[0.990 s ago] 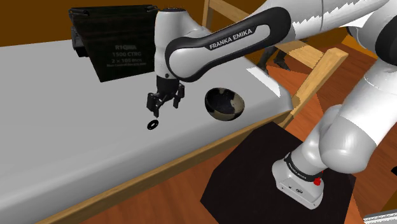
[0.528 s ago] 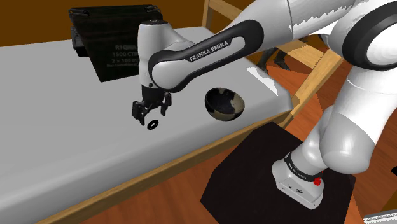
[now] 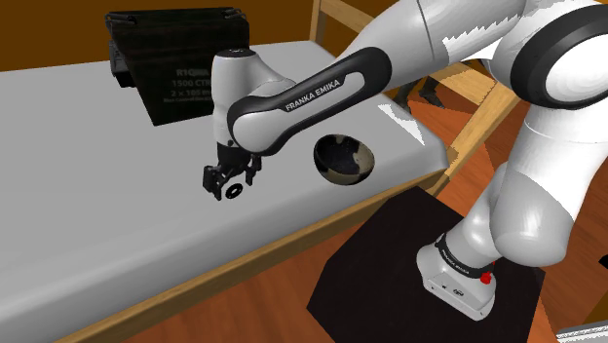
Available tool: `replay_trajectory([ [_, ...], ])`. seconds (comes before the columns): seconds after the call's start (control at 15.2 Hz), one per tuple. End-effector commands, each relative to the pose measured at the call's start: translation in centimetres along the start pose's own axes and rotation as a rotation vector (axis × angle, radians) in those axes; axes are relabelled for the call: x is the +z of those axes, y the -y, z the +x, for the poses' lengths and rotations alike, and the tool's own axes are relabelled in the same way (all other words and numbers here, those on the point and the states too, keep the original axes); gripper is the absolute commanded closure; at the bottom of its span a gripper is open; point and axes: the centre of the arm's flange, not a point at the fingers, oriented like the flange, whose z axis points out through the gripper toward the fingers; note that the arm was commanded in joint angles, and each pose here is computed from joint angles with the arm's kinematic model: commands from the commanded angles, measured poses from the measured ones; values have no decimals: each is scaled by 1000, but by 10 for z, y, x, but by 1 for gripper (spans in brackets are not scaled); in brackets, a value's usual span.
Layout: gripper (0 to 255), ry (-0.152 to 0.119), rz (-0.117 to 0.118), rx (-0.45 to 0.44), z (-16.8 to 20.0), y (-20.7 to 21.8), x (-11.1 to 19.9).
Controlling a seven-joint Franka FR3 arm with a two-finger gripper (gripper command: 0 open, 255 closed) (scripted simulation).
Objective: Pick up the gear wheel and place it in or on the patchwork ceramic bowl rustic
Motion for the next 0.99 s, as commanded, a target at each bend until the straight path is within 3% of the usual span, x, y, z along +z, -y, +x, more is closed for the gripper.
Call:
replay_trajectory([
  [0.0,0,0,0,0,0,0,0],
  [0.2,0,0,0,0,0,0,0],
  [0.26,255,0,0,0,0,0,0],
  [0.92,255,0,0,0,0,1,-5],
])
